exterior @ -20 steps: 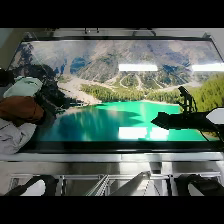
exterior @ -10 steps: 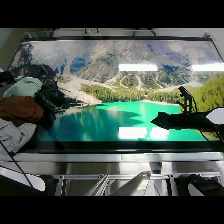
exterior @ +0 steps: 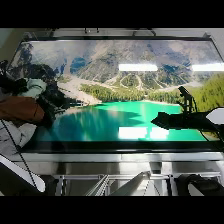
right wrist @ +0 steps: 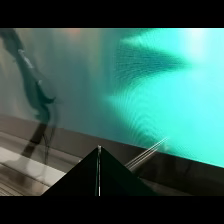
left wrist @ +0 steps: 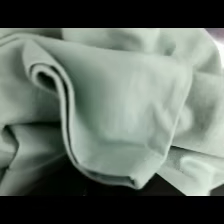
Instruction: Fold the shirts.
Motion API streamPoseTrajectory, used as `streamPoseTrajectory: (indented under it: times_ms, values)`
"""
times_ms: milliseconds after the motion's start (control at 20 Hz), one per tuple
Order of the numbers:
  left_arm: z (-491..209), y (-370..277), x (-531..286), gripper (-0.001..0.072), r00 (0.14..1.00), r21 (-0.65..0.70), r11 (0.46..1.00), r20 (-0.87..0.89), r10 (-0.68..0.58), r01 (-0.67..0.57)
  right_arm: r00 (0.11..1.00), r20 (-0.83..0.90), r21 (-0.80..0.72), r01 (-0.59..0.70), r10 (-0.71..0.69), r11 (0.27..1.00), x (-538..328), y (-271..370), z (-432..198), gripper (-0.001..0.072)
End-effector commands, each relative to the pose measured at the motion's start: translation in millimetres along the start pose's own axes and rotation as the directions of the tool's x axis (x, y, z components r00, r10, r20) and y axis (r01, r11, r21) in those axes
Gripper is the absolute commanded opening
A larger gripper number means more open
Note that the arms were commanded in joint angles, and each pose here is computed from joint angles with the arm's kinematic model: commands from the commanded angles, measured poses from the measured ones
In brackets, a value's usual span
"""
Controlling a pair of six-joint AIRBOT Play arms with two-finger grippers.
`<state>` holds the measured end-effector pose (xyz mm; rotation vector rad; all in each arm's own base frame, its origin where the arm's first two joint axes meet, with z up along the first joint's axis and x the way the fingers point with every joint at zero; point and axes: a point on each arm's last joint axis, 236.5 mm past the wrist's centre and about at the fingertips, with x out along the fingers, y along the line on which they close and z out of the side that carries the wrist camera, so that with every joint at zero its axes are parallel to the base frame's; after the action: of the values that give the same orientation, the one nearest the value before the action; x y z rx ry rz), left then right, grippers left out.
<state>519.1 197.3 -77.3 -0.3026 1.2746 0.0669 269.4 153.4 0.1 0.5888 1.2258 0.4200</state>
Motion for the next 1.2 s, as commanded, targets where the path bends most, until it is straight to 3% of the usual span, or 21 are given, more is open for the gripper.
streamPoseTrajectory:
  times_ms: [0,150,400,450,600,750,800,850,900,1050,1150]
  values:
    - [33,-102,-64,0.0015,0.952,0.031,0.962,0.140,-0.273,0.271,1.000,0.019,0.001,0.003,-0.003,1.000,0,-1,5,0.0016]
    - [40,-225,-172,0.0016,0.818,0.221,0.850,0.239,-0.523,0.479,0.999,0.048,0.001,0.007,-0.007,1.000,0,-2,11,0.0016]
    - [-66,-359,-253,0.0014,0.768,0.463,0.687,0.021,-0.640,0.560,1.000,-0.020,-0.034,-0.003,0.002,0.999,0,0,-5,0.0016]
    - [-92,-376,-254,0.0014,0.770,0.481,0.669,-0.018,-0.638,0.566,0.999,-0.043,-0.049,-0.007,0.005,0.999,0,1,-10,0.0016]
    - [-140,-400,-228,0.0028,0.816,0.524,0.688,-0.021,-0.578,0.502,0.997,-0.077,-0.053,-0.013,0.009,0.999,-1,2,-18,0.0016]
    - [-176,-414,-193,0.0565,0.838,0.544,0.692,-0.037,-0.545,0.474,0.997,-0.077,-0.058,-0.012,0.008,0.998,-1,2,-18,0.0025]
    - [-184,-415,-185,0.0720,0.840,0.535,0.694,-0.055,-0.540,0.482,0.997,-0.079,-0.061,-0.013,0.008,0.998,-1,2,-19,0.0080]
    - [-191,-413,-179,0.0720,0.844,0.527,0.696,-0.080,-0.530,0.488,0.996,-0.087,-0.073,-0.016,0.009,0.997,-1,2,-21,0.0323]
    - [-197,-407,-174,0.0720,0.849,0.508,0.706,-0.106,-0.517,0.493,0.995,-0.099,-0.079,-0.019,0.011,0.997,-1,3,-23,0.0520]
    - [-205,-372,-171,0.0720,0.863,0.440,0.745,-0.189,-0.468,0.501,0.994,-0.106,-0.149,-0.031,0.015,0.988,-1,3,-25,0.0527]
    - [-210,-328,-160,0.0720,0.895,0.374,0.815,-0.242,-0.375,0.443,0.995,-0.104,-0.169,-0.026,0.009,0.985,5,1,-22,0.0527]
